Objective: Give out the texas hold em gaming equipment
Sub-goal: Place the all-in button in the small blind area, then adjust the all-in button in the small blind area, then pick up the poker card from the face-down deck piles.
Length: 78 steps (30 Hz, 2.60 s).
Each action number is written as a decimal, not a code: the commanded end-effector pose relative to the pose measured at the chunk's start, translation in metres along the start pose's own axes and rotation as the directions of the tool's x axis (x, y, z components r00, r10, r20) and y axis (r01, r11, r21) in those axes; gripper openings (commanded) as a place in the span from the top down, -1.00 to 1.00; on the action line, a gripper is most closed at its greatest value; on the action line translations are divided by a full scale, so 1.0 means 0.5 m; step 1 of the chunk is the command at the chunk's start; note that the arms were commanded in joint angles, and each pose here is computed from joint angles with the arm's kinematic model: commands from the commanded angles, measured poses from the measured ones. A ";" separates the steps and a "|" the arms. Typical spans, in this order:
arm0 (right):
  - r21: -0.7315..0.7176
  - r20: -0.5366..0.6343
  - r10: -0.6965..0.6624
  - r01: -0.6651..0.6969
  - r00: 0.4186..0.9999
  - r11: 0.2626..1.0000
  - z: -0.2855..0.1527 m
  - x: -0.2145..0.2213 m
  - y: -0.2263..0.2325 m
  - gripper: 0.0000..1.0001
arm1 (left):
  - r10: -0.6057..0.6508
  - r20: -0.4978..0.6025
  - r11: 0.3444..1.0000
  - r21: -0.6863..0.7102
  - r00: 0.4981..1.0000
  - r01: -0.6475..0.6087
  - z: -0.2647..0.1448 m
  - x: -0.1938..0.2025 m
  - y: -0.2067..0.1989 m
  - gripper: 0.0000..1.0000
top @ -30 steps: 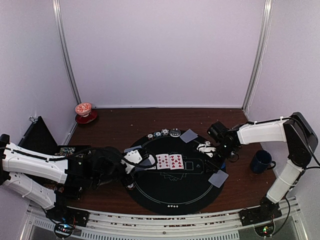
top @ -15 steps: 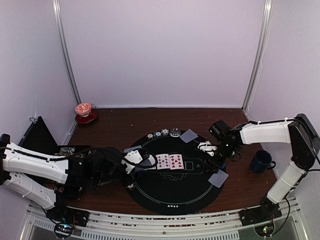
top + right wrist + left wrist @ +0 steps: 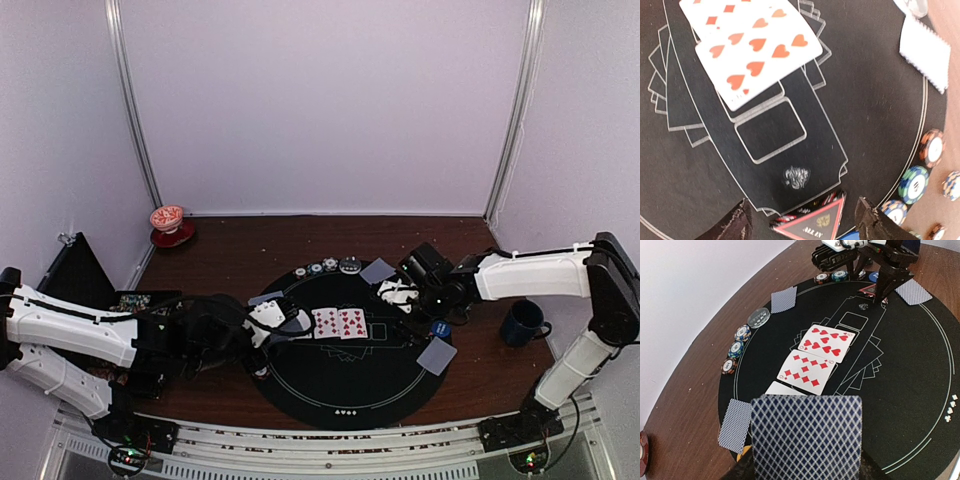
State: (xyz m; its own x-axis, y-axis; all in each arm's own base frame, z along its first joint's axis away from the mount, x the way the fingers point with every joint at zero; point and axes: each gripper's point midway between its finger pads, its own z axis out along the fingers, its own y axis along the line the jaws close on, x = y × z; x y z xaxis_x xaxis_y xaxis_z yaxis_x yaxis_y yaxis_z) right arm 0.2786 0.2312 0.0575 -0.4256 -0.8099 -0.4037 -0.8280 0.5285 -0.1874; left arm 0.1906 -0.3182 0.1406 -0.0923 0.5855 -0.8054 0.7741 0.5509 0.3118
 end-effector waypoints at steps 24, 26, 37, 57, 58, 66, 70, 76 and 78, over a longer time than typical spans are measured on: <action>0.211 -0.170 0.077 -0.040 0.982 0.977 0.043 0.093 -0.079 -0.40 | -0.022 0.058 1.000 -0.018 0.998 0.023 -0.002 -0.037 0.010 -0.08; 0.189 -0.168 0.075 -0.043 0.983 0.981 0.042 0.092 -0.074 -0.40 | -0.022 0.058 1.000 -0.018 0.998 0.023 -0.002 -0.037 0.010 -0.08; 0.012 -0.049 0.046 -0.045 0.998 0.999 0.001 0.029 -0.024 -0.45 | -0.021 0.054 0.999 -0.024 0.998 0.022 0.001 -0.035 0.011 -0.08; -0.433 0.507 0.153 0.098 0.848 0.896 -0.288 -0.329 0.067 -1.00 | -0.005 0.058 1.000 -0.008 0.998 0.006 0.004 -0.037 0.004 -0.08; -0.447 0.506 0.156 0.104 0.848 0.888 -0.282 -0.338 0.073 -1.00 | -0.005 0.059 1.000 -0.007 0.998 0.006 0.004 -0.038 0.004 -0.08; -0.596 0.464 0.169 0.165 0.870 0.786 -0.222 -0.410 0.167 -0.85 | -0.015 0.088 1.000 0.008 0.996 0.014 -0.007 -0.049 0.003 -0.08; -0.616 0.455 0.129 0.207 0.881 0.760 -0.198 -0.426 0.225 -0.76 | -0.017 0.094 1.000 0.017 0.995 0.016 -0.010 -0.051 0.001 -0.07; -0.622 0.405 0.131 0.168 0.905 0.765 -0.144 -0.430 0.257 -0.71 | -0.022 0.106 0.999 0.028 0.994 0.019 -0.014 -0.055 -0.001 -0.07; -0.622 0.394 0.137 0.154 0.909 0.768 -0.131 -0.433 0.258 -0.69 | -0.021 0.107 0.999 0.034 0.994 0.017 -0.013 -0.055 -0.003 -0.07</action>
State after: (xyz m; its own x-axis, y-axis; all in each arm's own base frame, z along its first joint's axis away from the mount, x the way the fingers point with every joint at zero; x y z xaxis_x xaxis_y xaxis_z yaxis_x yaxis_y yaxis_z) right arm 0.2279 0.4494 0.1832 -0.3330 -0.5776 -0.7453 -0.9330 0.0877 0.3489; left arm 0.1874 -0.3226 0.1434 -0.0765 0.5770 -0.8132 0.7908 0.5319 0.3029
